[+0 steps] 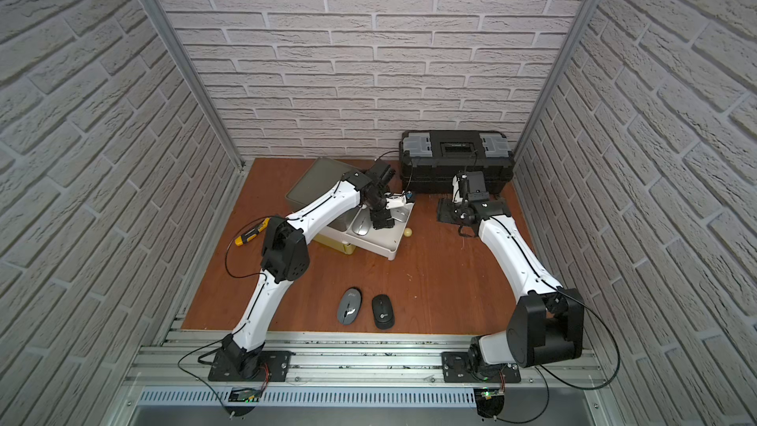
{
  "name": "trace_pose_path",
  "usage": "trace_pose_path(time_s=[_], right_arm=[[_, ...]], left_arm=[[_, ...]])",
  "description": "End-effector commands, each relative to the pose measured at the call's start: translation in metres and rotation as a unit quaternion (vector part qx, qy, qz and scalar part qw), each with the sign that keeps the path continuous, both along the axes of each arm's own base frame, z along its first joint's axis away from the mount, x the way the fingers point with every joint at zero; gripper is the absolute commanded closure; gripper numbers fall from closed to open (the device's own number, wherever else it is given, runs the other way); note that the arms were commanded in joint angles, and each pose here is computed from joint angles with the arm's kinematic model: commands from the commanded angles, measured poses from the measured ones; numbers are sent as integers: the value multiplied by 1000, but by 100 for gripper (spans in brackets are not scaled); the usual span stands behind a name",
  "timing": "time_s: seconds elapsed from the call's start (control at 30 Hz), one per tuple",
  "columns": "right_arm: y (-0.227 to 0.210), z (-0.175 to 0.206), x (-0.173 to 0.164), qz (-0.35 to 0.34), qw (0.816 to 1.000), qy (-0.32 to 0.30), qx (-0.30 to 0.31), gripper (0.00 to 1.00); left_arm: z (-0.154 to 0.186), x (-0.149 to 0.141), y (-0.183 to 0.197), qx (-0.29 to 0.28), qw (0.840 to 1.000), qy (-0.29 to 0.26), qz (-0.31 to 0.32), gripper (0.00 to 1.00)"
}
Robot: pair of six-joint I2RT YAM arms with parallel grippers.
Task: Take the mice out of the drawer
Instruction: Pick up the mouse from the drawer.
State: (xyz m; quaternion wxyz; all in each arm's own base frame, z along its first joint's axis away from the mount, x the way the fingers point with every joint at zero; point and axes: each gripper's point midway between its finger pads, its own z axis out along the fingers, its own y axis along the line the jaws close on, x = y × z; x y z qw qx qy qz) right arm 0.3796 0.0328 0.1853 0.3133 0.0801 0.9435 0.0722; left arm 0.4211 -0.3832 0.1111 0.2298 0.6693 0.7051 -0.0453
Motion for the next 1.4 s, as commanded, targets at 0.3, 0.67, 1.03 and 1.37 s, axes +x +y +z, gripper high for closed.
trace_pose_path(time_s=[0.3, 0.67, 1.03, 1.37], right_arm=[[1, 1, 7, -1, 1000, -11, 9, 32], [3, 0, 8, 1, 1000, -12, 16, 32], [3, -1, 9, 2, 1000, -11, 16, 32], [4, -2, 10, 2, 1000, -11, 19, 32]], left_arm=[[-15, -63, 3, 6, 985, 165, -59, 7], [-42, -61, 23, 69, 987, 144, -38, 6], [-51, -48, 19, 74, 990, 108, -47, 26], [-24, -51, 27, 81, 992, 92, -42, 53]])
